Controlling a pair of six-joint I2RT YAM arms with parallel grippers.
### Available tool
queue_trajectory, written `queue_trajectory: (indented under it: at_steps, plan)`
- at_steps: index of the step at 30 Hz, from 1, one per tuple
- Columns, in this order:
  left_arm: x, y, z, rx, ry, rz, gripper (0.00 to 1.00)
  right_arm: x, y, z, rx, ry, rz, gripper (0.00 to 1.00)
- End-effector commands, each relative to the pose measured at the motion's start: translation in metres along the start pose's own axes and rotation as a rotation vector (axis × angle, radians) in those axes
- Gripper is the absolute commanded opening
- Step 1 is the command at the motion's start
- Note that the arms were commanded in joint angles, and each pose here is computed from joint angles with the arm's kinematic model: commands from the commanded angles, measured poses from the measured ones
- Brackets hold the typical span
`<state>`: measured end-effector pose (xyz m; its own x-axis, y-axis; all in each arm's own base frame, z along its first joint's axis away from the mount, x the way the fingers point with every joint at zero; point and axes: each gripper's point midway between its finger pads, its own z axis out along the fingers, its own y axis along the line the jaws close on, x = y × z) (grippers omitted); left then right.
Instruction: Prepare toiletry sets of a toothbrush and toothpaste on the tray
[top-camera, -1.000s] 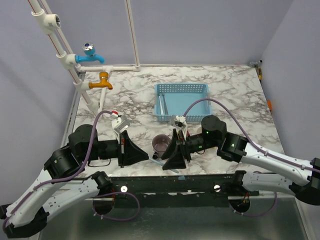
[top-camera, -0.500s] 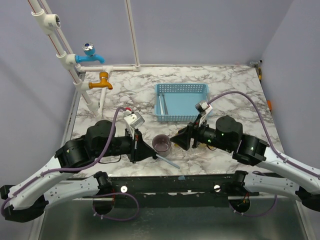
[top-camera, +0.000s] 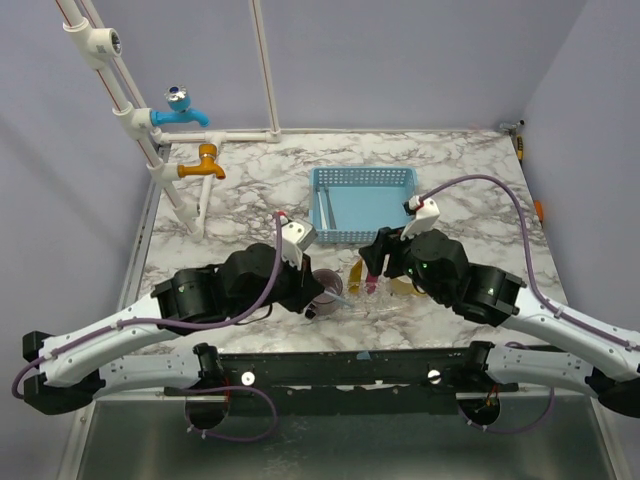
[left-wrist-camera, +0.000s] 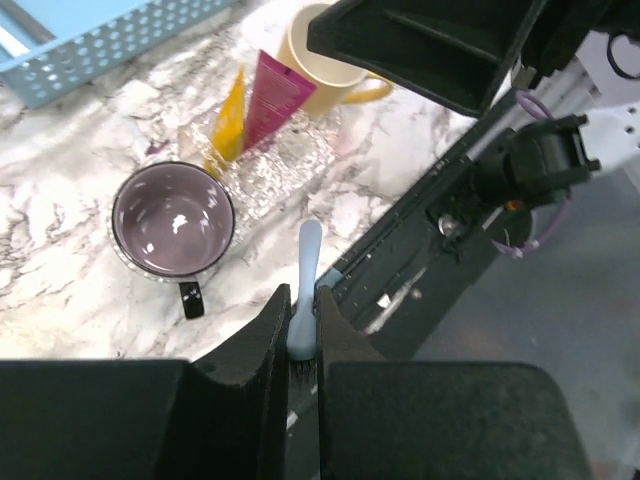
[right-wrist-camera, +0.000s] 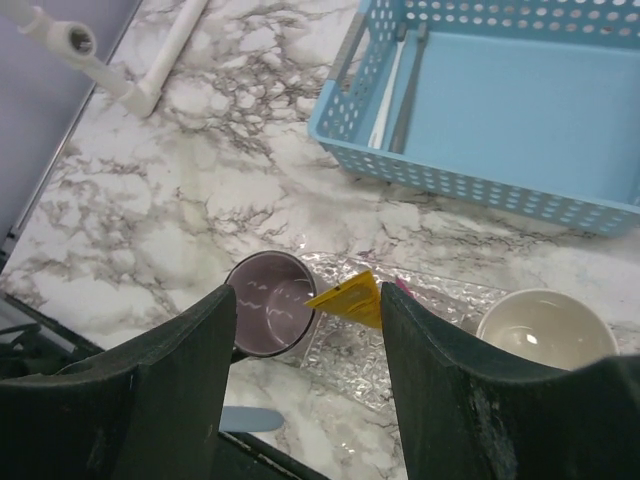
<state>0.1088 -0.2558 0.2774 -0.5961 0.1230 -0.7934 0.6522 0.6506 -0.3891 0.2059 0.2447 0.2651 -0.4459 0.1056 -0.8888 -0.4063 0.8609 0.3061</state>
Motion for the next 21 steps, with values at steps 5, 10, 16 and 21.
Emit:
queue_trajectory:
  at_steps: [5,10,16,21]
  plan:
    - [-0.025,0.017,0.021,-0.165,-0.134,0.006,0.00,0.003,-0.033,0.009,0.200,-0.033,-0.013,0.63]
    - [-0.023,0.017,0.035,-0.182,-0.132,0.022,0.00,0.003,-0.042,0.011,0.252,-0.042,-0.027,0.64]
    - [-0.017,0.017,0.047,-0.193,-0.111,0.032,0.00,0.006,-0.055,0.019,0.316,-0.037,-0.030,0.66]
    - [-0.009,0.019,0.049,-0.204,-0.094,0.038,0.00,0.010,-0.064,0.028,0.347,-0.018,-0.031,0.66]
